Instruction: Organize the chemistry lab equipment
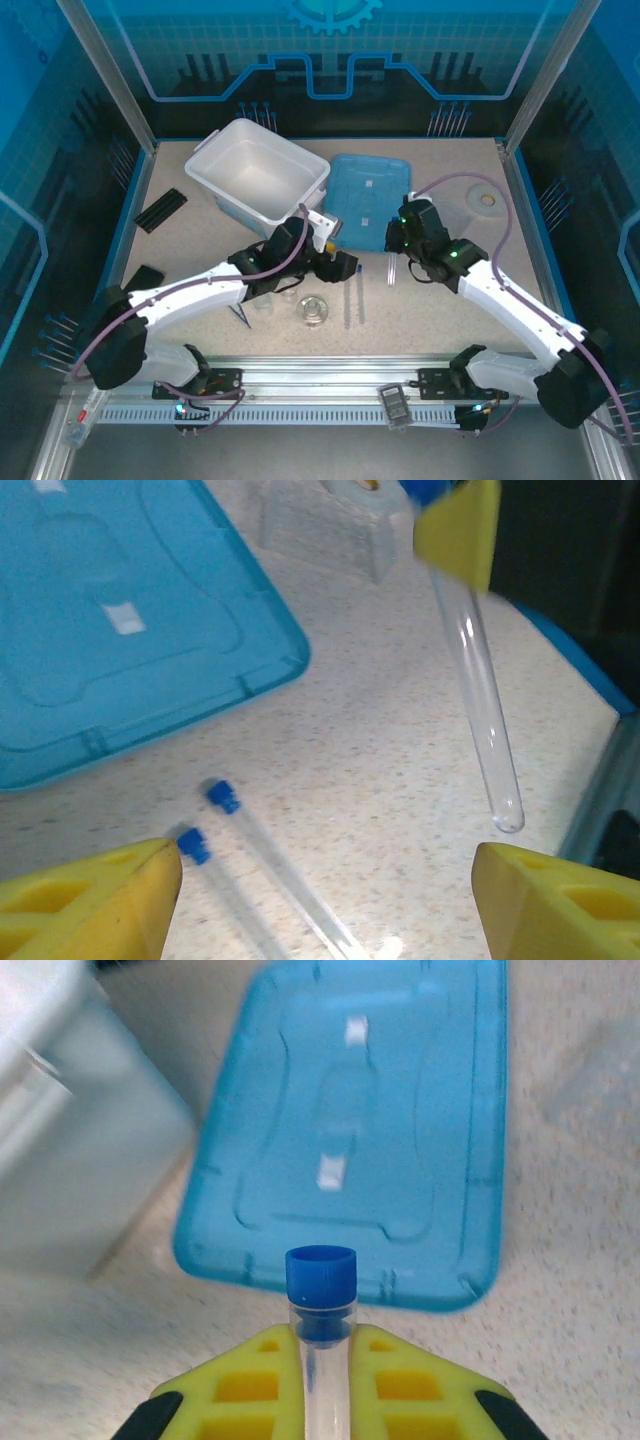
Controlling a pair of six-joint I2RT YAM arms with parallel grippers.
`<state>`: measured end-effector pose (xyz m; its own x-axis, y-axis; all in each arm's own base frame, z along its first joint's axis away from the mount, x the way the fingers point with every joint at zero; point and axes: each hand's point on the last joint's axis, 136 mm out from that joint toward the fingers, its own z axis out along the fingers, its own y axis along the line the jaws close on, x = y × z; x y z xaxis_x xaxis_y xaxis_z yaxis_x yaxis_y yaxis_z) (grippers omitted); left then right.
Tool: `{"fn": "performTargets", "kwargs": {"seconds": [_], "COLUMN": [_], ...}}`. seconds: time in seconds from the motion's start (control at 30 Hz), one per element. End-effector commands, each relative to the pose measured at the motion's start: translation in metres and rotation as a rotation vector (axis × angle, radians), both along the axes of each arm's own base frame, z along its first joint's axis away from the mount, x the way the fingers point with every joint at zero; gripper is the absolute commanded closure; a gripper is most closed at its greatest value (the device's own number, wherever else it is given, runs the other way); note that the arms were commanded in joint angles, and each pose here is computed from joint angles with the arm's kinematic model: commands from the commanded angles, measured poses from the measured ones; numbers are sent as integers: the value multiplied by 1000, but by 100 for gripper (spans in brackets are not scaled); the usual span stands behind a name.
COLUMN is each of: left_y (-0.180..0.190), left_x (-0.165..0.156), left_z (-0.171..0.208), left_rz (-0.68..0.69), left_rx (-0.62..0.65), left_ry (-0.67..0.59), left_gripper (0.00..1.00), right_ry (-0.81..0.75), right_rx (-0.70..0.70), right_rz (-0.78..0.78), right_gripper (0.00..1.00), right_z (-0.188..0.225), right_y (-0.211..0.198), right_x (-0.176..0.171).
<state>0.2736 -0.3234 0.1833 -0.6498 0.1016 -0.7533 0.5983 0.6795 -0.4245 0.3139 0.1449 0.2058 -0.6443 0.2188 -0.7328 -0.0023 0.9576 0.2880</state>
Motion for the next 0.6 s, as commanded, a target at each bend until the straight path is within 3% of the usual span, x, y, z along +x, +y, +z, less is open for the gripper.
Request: {"fn": "performTargets", "kwargs": {"seconds": [0.0,0.17,0.57], "left_y": [-27,-39,-58], "left_x": [-7,-11,-10], "left_z": [27,32,34], "left_rz": [-94,-135,-168], "left_rx": [-167,-243,-341], "left_ry": [37,78,149], "left_gripper": [23,23,24], "right_ry": [-106,-154,-172], "right_rx": [97,212,311], "right_rz": [-40,-5,38], "right_gripper": [88,88,88], "right_z": [38,59,71], "right_y": [1,15,38], "right_x": [8,8,6]}}
